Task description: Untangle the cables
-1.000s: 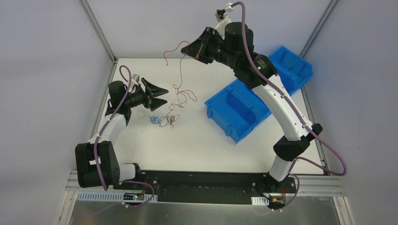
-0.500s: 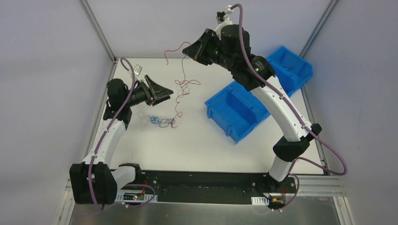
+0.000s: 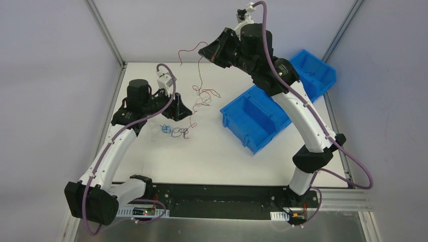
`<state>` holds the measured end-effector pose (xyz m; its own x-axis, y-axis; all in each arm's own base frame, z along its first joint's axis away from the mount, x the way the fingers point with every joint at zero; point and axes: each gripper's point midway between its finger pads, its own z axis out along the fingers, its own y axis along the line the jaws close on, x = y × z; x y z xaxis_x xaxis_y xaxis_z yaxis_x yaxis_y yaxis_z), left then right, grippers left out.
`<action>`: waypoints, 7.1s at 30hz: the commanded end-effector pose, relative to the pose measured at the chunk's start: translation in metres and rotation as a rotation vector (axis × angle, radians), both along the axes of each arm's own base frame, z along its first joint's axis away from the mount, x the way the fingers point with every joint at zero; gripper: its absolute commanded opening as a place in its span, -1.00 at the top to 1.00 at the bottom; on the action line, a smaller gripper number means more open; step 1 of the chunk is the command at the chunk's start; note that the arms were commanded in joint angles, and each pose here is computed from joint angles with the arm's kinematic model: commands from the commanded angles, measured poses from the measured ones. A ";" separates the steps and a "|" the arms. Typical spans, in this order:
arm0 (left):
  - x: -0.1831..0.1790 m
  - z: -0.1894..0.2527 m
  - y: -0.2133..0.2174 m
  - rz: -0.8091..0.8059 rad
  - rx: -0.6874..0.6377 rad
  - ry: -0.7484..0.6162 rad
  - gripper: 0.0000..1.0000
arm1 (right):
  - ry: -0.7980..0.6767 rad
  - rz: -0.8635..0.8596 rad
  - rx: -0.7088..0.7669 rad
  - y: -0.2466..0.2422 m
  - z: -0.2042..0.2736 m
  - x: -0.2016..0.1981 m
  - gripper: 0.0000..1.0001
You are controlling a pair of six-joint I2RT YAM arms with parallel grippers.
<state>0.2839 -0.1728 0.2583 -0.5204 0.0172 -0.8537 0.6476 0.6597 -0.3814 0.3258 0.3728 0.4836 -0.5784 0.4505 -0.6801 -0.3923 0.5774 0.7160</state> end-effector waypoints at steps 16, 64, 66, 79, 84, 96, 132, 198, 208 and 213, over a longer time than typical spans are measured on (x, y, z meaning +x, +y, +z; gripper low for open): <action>0.042 0.026 -0.001 0.148 -0.023 -0.325 -0.23 | -0.022 0.016 0.144 -0.004 0.045 -0.014 1.00; 0.019 -0.200 0.140 0.925 0.146 0.584 1.00 | -0.360 -0.536 0.227 -0.224 0.160 0.015 1.00; 0.015 -0.211 0.150 0.962 0.155 0.646 1.00 | -0.387 -0.574 0.226 -0.240 0.168 0.012 1.00; -0.006 -0.255 0.148 0.933 0.168 0.932 0.72 | -0.496 -0.681 0.278 -0.293 0.203 -0.003 1.00; -0.016 -0.267 0.155 0.951 0.200 1.012 0.67 | -0.554 -0.716 0.318 -0.309 0.223 -0.009 1.00; -0.021 -0.274 0.170 0.996 0.222 1.097 0.49 | -0.651 -0.815 0.335 -0.343 0.244 -0.026 1.00; -0.004 -0.241 0.135 0.764 0.077 1.027 1.00 | 0.562 0.157 -0.854 -0.028 -0.306 -0.026 0.04; 0.004 -0.252 0.109 0.584 0.018 1.098 1.00 | -0.287 0.483 -0.709 0.171 -0.394 0.099 1.00; -0.019 -0.271 0.143 0.758 0.121 1.195 1.00 | -0.376 0.100 -0.632 0.096 -0.212 0.128 1.00; -0.025 -0.277 0.153 0.806 0.136 1.230 1.00 | -0.405 -0.034 -0.465 0.038 -0.099 0.119 1.00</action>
<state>0.2901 -0.0464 0.0120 -0.8400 -0.5398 0.0554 -0.4898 0.7103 -0.5055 0.4441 0.4726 0.1929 -0.4063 -0.2540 -0.8777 -0.6468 0.7584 0.0799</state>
